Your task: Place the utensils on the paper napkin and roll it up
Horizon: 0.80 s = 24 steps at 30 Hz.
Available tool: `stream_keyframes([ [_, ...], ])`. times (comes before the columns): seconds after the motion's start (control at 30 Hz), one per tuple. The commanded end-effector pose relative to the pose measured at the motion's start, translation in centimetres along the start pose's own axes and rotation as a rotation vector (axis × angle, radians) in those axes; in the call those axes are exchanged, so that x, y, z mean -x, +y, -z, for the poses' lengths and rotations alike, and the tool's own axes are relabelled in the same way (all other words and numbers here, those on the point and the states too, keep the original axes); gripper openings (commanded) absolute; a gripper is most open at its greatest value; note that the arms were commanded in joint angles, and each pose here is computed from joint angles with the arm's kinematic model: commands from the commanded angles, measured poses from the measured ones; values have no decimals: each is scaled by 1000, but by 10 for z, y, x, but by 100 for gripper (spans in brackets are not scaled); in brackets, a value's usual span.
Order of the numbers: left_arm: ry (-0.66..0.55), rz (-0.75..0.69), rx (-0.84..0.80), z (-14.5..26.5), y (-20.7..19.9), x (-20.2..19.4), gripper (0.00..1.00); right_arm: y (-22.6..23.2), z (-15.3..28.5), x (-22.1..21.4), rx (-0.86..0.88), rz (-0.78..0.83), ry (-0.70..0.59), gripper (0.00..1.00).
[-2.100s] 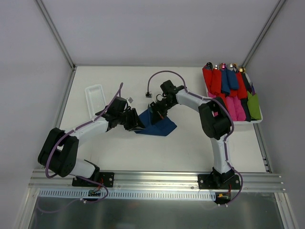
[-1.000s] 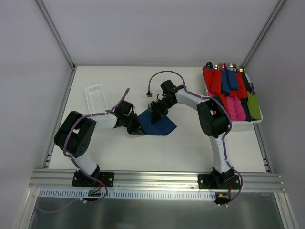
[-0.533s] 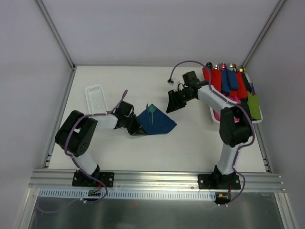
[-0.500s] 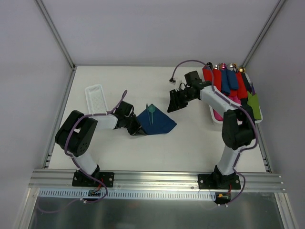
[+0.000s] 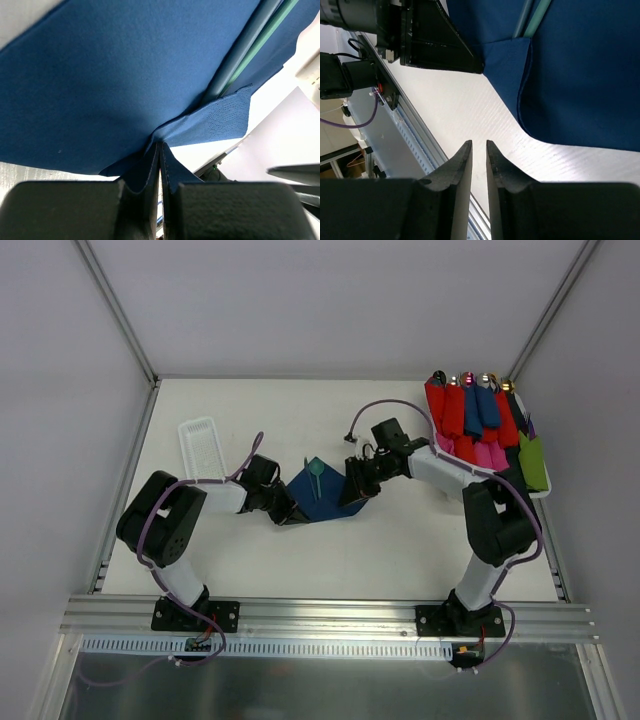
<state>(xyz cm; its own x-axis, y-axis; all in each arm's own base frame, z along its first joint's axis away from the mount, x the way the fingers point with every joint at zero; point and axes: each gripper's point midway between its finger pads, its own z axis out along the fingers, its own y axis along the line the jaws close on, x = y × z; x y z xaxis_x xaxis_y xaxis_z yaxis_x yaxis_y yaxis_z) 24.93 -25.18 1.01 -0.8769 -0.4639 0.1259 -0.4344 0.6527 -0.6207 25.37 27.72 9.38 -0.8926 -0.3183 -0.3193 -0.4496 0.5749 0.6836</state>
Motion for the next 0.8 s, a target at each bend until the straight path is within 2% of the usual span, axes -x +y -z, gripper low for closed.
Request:
stream_keyframes([
  [0.0,-20,46,169,-8,50,-6,0,12,-14,11,65,-14,-15,20],
  [0.33,-21,46,169,-8,51,-6,0,10,-45,10,94,-87,59,20],
  [0.77,-18,47,167,-9,53,-6,0,-38,-66,-3,0,-176,113,20],
])
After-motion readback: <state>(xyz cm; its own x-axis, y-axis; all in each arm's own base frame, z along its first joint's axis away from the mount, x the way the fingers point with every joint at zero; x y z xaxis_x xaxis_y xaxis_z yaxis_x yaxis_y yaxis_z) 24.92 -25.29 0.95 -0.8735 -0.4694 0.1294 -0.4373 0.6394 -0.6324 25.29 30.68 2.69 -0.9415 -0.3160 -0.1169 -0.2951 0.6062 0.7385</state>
